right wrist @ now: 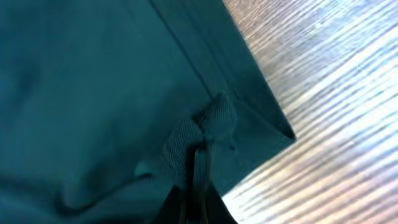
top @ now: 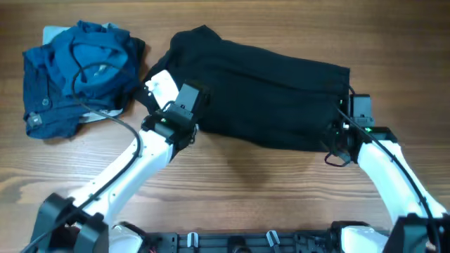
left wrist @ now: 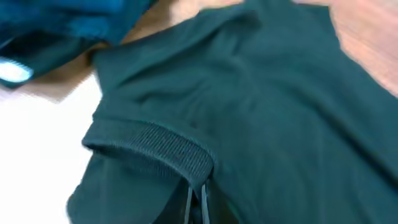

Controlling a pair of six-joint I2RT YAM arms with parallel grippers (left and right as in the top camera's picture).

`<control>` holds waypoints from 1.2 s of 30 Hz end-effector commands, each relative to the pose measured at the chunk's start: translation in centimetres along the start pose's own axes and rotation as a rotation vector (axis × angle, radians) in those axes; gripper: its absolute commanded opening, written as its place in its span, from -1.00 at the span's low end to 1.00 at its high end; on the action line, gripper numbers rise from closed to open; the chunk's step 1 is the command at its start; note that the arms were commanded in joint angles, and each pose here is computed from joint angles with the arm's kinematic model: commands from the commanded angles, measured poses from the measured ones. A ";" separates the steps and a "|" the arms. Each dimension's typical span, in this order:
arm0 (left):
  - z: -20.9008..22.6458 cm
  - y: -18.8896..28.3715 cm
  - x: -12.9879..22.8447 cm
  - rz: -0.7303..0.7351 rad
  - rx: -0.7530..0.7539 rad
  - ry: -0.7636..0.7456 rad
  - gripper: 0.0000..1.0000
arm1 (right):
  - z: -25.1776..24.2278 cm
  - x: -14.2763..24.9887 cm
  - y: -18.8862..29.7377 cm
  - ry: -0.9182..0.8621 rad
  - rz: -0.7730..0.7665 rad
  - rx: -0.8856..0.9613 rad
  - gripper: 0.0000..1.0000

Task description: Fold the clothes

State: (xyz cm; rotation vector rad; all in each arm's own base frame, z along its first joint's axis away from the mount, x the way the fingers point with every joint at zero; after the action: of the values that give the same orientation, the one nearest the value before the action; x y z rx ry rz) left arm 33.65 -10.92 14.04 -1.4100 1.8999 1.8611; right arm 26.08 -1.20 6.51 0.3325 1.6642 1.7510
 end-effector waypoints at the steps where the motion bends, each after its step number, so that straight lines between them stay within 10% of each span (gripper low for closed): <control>1: -1.5 -0.5 -2.0 -0.105 0.032 -0.048 -0.92 | 0.1 -1.0 -0.6 0.011 -0.040 0.009 -0.91; 18: -3.3 -3.9 -2.5 -0.213 0.041 0.007 -0.85 | 2.5 -4.8 -2.2 0.042 -0.201 -0.064 -0.73; 19: -3.0 -4.1 -3.0 -0.225 0.034 0.022 -0.63 | 2.6 -5.1 -2.4 0.040 -0.217 -0.060 -0.14; 21: -1.9 -4.7 -4.2 -0.238 0.007 0.044 0.43 | 3.1 -5.8 -2.2 0.066 -0.249 -0.083 0.90; 24: -1.4 -4.5 -5.5 -0.240 0.001 -0.083 0.99 | 4.3 -6.4 -1.2 0.175 -0.236 -0.112 0.99; 31: -3.5 -0.5 -4.9 -0.084 0.246 -0.234 0.89 | 9.9 -5.4 3.4 0.617 -0.106 -0.359 0.85; 36: -2.3 -0.8 -3.3 -0.003 0.206 -0.272 -0.10 | 12.3 -0.5 2.9 0.726 0.007 -0.378 0.30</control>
State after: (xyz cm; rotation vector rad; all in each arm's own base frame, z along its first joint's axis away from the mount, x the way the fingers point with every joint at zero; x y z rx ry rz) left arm 37.21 -10.82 15.65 -1.0632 1.8630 1.7168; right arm 33.41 5.65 11.74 -0.4764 1.7244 2.2099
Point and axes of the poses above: each gripper's point midway between its finger pads, its own y axis back along the fingers, its own z axis along the line the jaws close on, x = y × z, the point moved 3 cm from there along y, back along the fingers, and after that the axes turned 3 degrees about y, right-handed, at the moved point
